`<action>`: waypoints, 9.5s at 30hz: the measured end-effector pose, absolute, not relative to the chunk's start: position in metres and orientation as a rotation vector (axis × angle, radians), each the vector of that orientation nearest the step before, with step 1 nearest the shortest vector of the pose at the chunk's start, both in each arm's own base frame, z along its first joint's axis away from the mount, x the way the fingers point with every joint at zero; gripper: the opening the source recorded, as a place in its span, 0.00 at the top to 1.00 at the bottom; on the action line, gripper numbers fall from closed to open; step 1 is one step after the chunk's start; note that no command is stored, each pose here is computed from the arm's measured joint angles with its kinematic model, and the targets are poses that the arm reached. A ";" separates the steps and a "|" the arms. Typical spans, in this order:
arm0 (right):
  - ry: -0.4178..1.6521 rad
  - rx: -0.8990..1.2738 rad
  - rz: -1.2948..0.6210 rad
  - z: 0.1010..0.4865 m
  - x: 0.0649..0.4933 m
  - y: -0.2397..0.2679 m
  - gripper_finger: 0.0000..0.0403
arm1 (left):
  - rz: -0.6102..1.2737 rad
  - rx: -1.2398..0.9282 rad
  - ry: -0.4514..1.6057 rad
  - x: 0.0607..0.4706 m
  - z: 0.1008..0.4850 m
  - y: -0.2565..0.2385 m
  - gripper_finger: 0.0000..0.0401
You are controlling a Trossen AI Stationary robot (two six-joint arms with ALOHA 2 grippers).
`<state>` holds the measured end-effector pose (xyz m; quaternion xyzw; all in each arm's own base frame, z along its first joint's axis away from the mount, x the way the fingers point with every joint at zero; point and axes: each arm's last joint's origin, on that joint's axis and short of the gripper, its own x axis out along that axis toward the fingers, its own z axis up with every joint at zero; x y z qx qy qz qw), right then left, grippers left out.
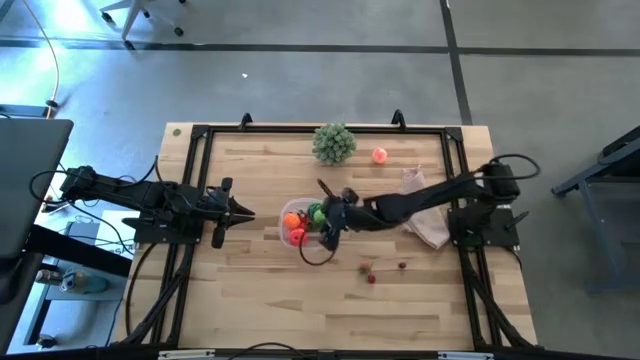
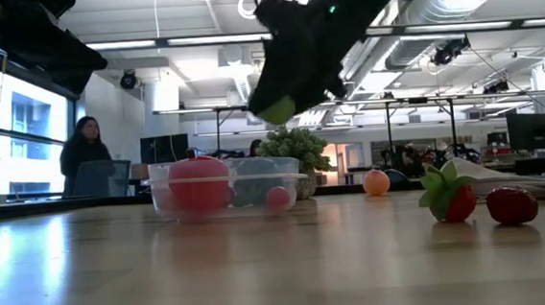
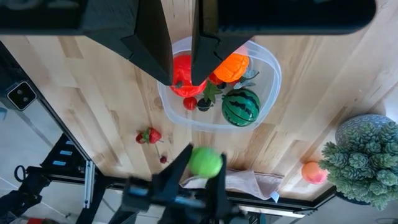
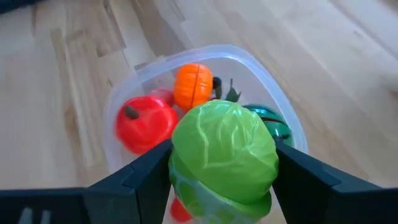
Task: Pick and placing Produce into tupperware
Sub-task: Put the green cabbage into the transparent bin, then put the right red cherry into the transparent bin
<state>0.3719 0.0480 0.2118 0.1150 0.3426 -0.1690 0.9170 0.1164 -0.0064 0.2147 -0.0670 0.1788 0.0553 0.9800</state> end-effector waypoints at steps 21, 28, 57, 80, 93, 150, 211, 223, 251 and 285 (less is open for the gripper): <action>0.756 0.240 -0.253 0.157 0.399 0.041 0.43 | 0.111 -0.135 0.361 0.116 0.215 -0.006 0.88; 0.763 0.217 -0.250 0.155 0.399 0.041 0.43 | 0.112 -0.135 0.360 0.116 0.215 -0.006 0.88; 0.753 0.168 -0.257 0.155 0.399 0.043 0.32 | 0.111 -0.135 0.360 0.116 0.215 -0.006 0.88; 0.652 -0.158 -0.370 0.237 0.327 0.130 0.32 | 0.112 -0.135 0.360 0.116 0.215 -0.006 0.88; 0.893 0.049 -0.601 0.213 0.242 0.178 0.32 | 0.111 -0.135 0.360 0.116 0.215 -0.006 0.88; 1.294 0.484 -0.380 0.140 0.184 0.129 0.42 | 0.111 -0.135 0.360 0.116 0.215 -0.006 0.88; 1.275 0.539 -0.478 0.134 0.191 0.122 0.84 | 0.111 -0.135 0.360 0.116 0.215 -0.006 0.88; 1.189 0.436 -0.397 0.177 0.216 0.136 0.85 | 0.111 -0.135 0.360 0.116 0.215 -0.006 0.88; 0.692 0.072 -0.002 0.229 0.376 0.021 0.85 | 0.111 -0.135 0.360 0.116 0.215 -0.006 0.88; 0.712 0.108 0.044 0.176 0.417 -0.006 0.85 | 0.111 -0.135 0.361 0.116 0.215 -0.006 0.88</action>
